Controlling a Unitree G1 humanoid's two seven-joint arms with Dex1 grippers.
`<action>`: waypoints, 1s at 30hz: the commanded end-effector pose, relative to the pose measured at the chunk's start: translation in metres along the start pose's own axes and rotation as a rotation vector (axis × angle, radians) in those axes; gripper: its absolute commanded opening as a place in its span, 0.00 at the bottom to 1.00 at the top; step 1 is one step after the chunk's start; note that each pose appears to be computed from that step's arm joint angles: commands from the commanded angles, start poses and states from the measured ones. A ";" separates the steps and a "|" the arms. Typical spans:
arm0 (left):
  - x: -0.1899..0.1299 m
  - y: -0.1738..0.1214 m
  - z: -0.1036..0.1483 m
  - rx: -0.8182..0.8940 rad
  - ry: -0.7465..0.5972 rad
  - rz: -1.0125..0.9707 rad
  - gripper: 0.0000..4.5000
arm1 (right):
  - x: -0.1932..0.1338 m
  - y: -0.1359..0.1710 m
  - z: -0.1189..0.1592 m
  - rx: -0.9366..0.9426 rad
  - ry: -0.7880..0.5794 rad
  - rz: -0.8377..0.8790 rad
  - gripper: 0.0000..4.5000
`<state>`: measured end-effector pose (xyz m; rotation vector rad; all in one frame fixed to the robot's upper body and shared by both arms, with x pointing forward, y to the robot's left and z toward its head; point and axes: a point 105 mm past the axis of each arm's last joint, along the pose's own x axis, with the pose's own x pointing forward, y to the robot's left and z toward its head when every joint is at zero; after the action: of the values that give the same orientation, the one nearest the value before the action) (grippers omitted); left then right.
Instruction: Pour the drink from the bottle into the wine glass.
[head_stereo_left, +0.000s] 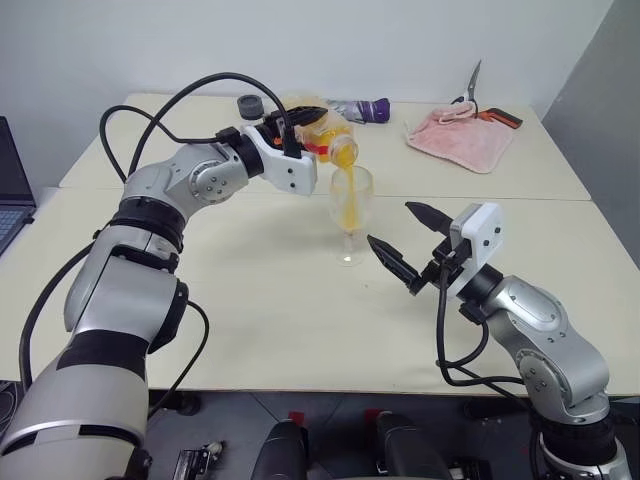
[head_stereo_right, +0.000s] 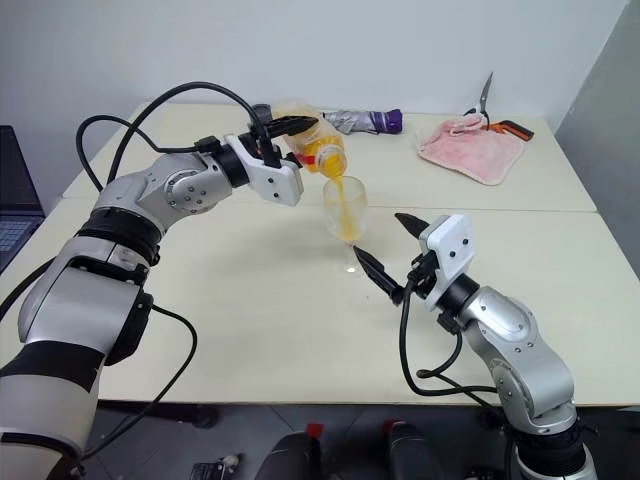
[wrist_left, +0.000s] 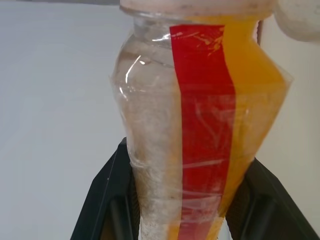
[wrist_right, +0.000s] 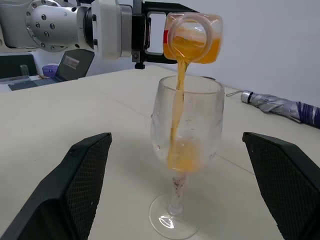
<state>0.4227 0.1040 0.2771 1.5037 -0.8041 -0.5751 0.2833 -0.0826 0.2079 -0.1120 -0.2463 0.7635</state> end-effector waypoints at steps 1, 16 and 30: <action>0.000 0.034 -0.001 0.054 -0.003 0.085 0.38 | -0.002 0.000 0.020 -0.029 -0.069 0.002 1.00; -0.002 0.035 -0.006 0.067 0.020 0.091 0.38 | -0.006 0.007 0.025 -0.035 -0.048 0.004 1.00; -0.003 0.036 -0.008 0.072 0.030 0.096 0.38 | -0.007 0.011 0.020 -0.038 -0.028 0.020 1.00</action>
<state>0.4258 0.1121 0.2871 1.5302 -0.8111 -0.5131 0.2741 -0.0814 0.2139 -0.1196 -0.2321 0.7677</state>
